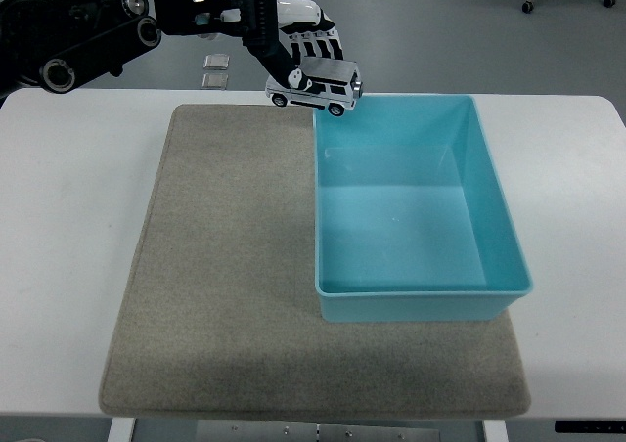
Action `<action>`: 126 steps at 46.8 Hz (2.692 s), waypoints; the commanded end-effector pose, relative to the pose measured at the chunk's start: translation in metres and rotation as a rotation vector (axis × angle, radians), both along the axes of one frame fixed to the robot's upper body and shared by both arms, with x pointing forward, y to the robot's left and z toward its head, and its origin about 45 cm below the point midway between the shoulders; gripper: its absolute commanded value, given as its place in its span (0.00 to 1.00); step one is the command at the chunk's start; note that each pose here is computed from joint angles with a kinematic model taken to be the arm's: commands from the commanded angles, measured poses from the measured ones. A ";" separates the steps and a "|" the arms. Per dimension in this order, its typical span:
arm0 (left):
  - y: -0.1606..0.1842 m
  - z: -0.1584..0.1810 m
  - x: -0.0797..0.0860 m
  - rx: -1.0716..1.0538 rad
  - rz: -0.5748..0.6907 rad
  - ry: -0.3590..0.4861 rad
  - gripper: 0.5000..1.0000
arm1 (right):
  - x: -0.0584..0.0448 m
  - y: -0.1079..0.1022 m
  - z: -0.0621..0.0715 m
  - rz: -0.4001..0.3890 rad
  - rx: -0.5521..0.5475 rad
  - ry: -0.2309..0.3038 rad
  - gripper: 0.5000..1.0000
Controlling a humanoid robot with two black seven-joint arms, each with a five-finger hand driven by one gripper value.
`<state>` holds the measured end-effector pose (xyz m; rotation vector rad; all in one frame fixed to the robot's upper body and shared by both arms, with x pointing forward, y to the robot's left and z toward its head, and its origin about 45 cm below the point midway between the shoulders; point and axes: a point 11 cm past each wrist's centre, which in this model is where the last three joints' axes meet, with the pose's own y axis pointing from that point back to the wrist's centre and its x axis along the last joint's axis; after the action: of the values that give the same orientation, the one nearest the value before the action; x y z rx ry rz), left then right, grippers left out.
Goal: Left hand put the white car in the blue box
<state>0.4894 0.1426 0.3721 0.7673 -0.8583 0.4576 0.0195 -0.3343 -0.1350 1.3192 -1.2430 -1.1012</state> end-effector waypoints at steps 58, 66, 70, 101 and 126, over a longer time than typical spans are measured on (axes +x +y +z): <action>-0.065 -0.089 -0.028 -0.018 -0.085 0.134 0.49 | 0.000 0.000 0.000 0.000 0.000 0.000 0.87; -0.063 -0.097 -0.030 -0.022 -0.081 0.148 0.82 | 0.000 0.000 0.000 0.001 0.000 0.000 0.87; -0.062 -0.100 -0.031 -0.021 -0.080 0.154 0.84 | 0.000 0.000 0.000 0.000 0.000 0.000 0.87; -0.059 -0.071 -0.016 -0.061 -0.042 0.082 0.95 | 0.000 0.000 0.000 0.000 0.000 0.000 0.87; 0.000 -0.021 0.032 -0.104 0.164 -0.033 0.98 | 0.000 0.000 0.000 0.000 0.000 0.000 0.87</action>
<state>0.5171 0.1320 0.3547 0.7214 -0.8114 0.6273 0.0195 -0.3343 -0.1350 1.3190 -1.2432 -1.1011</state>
